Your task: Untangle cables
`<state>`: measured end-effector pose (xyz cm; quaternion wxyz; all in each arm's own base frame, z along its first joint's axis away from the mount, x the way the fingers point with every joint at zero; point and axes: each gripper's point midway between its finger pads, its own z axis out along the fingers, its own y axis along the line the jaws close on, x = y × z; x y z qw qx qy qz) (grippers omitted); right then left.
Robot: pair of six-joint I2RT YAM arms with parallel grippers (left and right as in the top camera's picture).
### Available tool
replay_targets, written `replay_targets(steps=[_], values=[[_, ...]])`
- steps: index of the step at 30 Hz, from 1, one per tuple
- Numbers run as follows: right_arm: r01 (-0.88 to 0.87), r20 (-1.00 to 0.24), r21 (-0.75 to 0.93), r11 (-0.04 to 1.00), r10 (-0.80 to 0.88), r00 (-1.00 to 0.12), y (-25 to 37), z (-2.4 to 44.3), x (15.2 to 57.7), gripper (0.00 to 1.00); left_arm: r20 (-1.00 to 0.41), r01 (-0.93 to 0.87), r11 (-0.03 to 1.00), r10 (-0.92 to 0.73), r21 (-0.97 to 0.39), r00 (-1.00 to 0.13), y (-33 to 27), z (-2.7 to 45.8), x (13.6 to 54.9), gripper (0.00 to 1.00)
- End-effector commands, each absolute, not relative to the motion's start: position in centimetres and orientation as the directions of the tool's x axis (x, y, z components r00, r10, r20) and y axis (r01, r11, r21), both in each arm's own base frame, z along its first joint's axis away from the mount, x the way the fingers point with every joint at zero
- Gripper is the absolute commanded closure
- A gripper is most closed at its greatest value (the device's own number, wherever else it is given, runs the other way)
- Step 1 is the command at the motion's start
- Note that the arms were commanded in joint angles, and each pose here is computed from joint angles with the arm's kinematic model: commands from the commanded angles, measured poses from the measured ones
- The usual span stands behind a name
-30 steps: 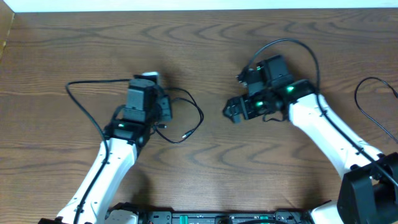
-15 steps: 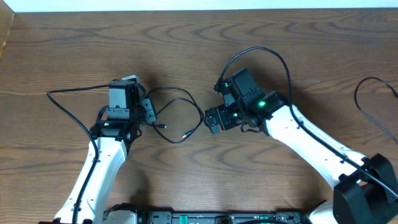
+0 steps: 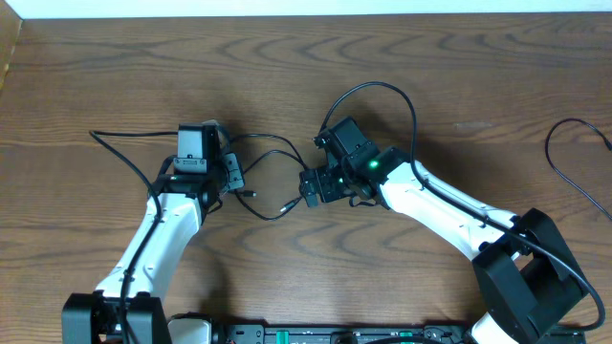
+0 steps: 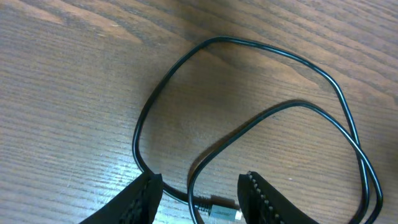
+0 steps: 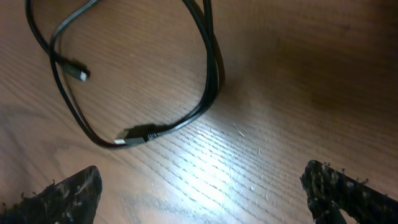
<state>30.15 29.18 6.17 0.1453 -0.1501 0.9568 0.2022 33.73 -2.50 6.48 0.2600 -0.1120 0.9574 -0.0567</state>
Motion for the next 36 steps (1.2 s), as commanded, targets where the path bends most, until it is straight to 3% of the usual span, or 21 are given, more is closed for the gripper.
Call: replay_targets(steps=[1,36], values=[[-0.323,-0.337,0.339,0.884,-0.207,-0.919,29.1,5.8,30.4,0.01,-0.487,-0.192,0.968,-0.246,-0.159,-0.838,-2.2,6.4,34.2,0.55],[-0.328,-0.384,0.352,0.877,-0.185,-0.905,30.0,5.1,32.2,0.01,-0.392,-0.170,0.969,-0.230,-0.181,-0.891,-3.2,1.9,33.1,0.55]])
